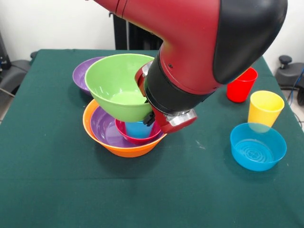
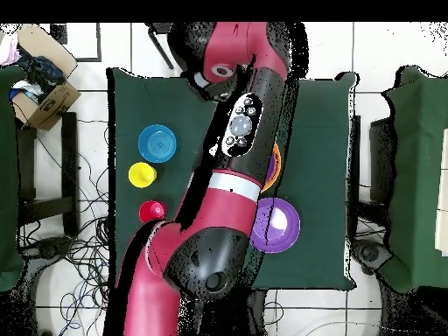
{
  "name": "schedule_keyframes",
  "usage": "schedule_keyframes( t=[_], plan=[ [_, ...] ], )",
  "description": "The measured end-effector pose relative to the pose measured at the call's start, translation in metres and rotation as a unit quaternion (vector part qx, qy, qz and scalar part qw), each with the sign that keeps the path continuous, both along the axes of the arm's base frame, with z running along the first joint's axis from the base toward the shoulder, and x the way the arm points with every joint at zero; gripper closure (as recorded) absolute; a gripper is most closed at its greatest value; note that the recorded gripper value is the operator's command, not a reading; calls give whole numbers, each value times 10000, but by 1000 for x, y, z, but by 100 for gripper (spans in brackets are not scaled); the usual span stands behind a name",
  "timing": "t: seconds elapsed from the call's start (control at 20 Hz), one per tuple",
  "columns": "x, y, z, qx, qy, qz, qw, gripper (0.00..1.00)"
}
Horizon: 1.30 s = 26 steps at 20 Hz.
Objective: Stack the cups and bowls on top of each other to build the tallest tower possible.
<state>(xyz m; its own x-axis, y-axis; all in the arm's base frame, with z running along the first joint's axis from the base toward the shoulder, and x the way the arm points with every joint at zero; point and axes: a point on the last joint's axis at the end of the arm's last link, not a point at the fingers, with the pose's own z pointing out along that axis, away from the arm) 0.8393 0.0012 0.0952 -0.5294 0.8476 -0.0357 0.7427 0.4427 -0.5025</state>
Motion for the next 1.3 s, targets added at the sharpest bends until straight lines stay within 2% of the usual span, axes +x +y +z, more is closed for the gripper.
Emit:
schedule_keyframes(
  t=[0.3,0.7,1.3],
  plan=[
    [0,5,0,6,-3,28,10000,100],
    [-1,23,3,79,-23,91,9999,100],
    [-1,26,2,110,-26,100,9999,100]
  ],
)
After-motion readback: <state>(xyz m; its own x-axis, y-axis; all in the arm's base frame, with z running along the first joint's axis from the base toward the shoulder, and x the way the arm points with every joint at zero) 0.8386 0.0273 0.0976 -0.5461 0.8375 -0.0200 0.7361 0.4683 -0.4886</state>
